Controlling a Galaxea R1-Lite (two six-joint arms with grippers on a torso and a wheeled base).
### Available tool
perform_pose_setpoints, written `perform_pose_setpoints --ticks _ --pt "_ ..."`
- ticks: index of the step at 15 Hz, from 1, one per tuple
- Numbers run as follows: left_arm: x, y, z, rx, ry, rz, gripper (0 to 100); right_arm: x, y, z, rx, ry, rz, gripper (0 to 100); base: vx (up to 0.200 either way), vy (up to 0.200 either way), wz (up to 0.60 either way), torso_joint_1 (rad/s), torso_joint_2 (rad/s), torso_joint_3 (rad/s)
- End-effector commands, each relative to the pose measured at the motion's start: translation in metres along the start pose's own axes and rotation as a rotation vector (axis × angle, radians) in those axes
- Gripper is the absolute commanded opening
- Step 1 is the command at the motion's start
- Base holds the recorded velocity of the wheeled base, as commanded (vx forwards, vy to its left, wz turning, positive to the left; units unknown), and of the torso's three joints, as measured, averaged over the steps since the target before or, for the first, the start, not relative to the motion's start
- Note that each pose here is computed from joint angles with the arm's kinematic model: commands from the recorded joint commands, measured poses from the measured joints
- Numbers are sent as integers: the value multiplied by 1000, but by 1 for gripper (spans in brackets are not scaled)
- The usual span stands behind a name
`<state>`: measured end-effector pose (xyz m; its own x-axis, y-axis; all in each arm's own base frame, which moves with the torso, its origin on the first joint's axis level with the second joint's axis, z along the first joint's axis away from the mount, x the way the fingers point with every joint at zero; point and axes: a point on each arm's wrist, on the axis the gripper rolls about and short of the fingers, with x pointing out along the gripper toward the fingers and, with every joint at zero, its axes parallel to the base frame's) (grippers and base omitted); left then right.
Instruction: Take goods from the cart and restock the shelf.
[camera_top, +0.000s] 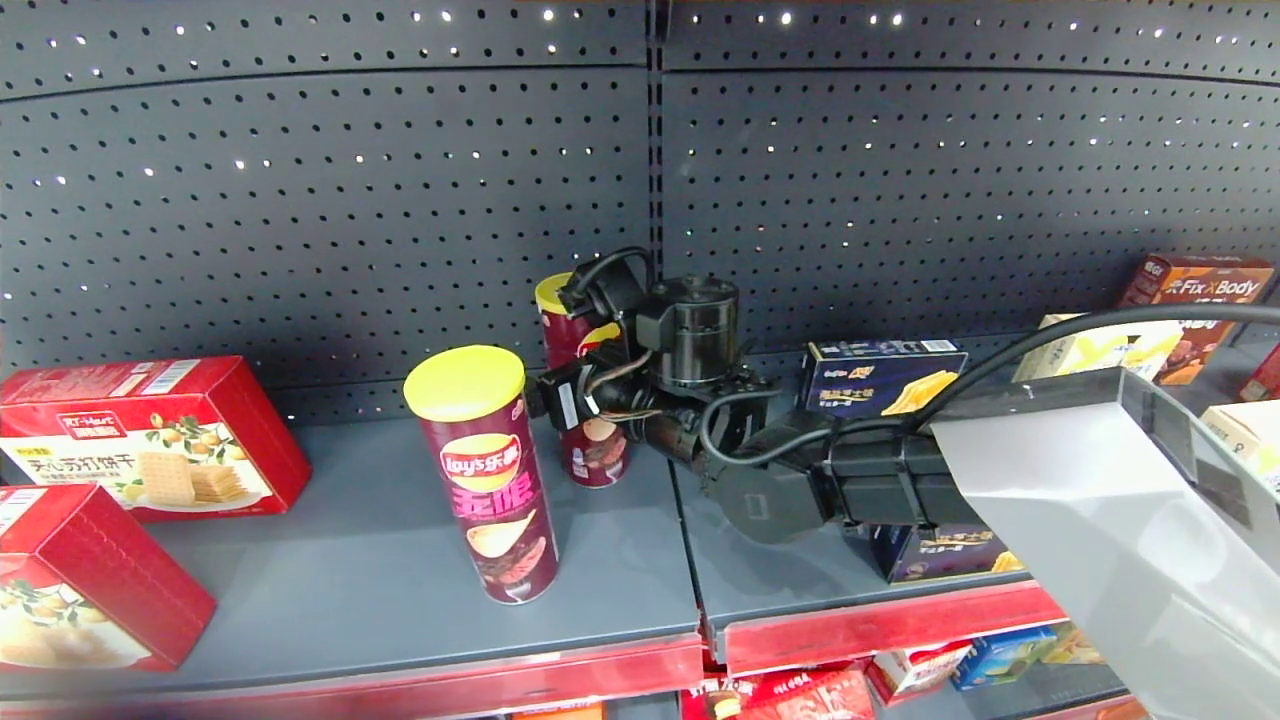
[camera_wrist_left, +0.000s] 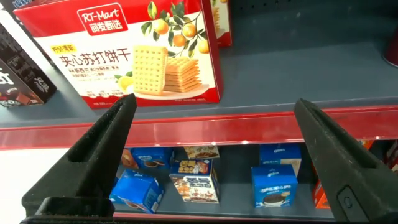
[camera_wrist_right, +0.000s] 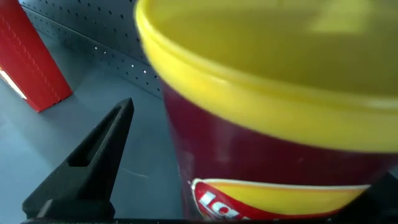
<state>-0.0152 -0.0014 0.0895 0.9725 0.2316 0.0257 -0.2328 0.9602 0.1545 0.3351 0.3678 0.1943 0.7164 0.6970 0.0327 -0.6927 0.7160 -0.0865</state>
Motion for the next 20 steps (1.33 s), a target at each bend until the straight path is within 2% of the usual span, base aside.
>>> perform_pose_setpoints --ticks 1,4,6,8,13,20 --pt "0 0 0 0 3 0 100 -1 0 2 0 -1 0 100 0 0 0 0 0 0" --pt "0 0 0 -1 7 0 100 -10 0 3 -1 18 -3 100 0 0 0 0 0 0" --pt "0 0 -1 -1 12 1 100 -28 -2 11 -4 29 -7 100 0 0 0 0 0 0" --pt "0 -1 -4 -1 41 -4 100 -47 -3 15 -9 58 -3 100 0 0 0 0 0 0" --pt "0 0 -4 0 47 23 100 -88 -9 28 -13 96 -17 100 0 0 0 0 0 0" --pt "0 0 -4 2 51 39 100 -74 -20 10 -14 108 -47 100 0 0 0 0 0 0"
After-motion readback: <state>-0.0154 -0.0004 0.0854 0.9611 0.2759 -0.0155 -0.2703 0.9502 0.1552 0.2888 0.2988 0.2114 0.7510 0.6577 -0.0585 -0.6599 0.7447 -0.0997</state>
